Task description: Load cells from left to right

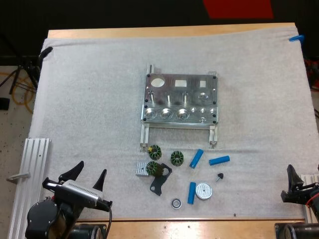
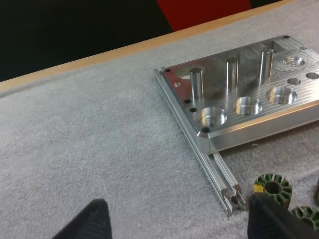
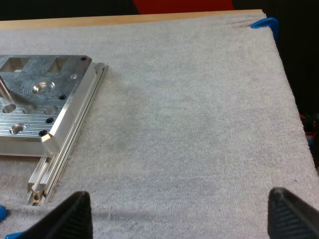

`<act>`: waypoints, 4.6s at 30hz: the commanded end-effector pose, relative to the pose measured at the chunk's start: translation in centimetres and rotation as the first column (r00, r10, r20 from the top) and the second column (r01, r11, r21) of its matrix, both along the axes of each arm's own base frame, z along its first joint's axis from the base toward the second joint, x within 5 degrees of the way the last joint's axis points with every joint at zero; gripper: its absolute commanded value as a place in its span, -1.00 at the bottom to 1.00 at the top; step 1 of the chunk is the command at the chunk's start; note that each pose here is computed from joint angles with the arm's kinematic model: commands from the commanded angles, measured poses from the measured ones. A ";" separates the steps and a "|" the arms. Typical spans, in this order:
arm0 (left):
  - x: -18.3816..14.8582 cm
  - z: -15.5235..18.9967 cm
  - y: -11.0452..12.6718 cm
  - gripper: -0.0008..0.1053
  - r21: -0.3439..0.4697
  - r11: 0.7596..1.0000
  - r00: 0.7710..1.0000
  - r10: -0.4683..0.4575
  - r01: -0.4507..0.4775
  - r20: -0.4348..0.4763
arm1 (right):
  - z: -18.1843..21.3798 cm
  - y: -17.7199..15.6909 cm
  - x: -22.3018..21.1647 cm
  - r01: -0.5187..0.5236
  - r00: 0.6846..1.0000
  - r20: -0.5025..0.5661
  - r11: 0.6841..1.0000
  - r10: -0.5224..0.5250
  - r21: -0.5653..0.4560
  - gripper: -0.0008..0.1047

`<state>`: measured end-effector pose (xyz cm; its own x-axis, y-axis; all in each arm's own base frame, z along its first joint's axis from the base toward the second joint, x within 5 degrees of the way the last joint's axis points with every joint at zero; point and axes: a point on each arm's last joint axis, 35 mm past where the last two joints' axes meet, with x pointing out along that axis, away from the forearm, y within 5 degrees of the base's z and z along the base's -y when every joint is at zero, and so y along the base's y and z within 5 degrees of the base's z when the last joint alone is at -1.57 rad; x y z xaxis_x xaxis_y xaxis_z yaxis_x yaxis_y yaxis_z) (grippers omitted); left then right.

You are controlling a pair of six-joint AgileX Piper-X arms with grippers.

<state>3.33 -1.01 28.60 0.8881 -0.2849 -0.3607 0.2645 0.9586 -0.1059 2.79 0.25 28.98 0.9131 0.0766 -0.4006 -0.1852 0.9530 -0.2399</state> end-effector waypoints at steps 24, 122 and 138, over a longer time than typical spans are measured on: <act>0.9 7.4 -1.2 0.11 -0.092 0.950 0.955 -0.297 0.297 0.019 | 5.5 0.4 1.9 -0.097 0.995 -0.002 0.995 0.097 0.037 0.34; 8.8 -14.7 -26.6 0.11 0.104 0.793 0.406 -0.189 0.600 -0.894 | 1.1 4.3 11.9 -0.415 0.671 -0.472 0.817 0.572 0.400 0.34; 8.7 -14.7 -26.4 -0.95 0.113 0.792 0.399 -0.174 0.600 -0.900 | 0.9 5.9 11.4 -0.483 0.629 -0.504 0.806 0.592 0.343 0.34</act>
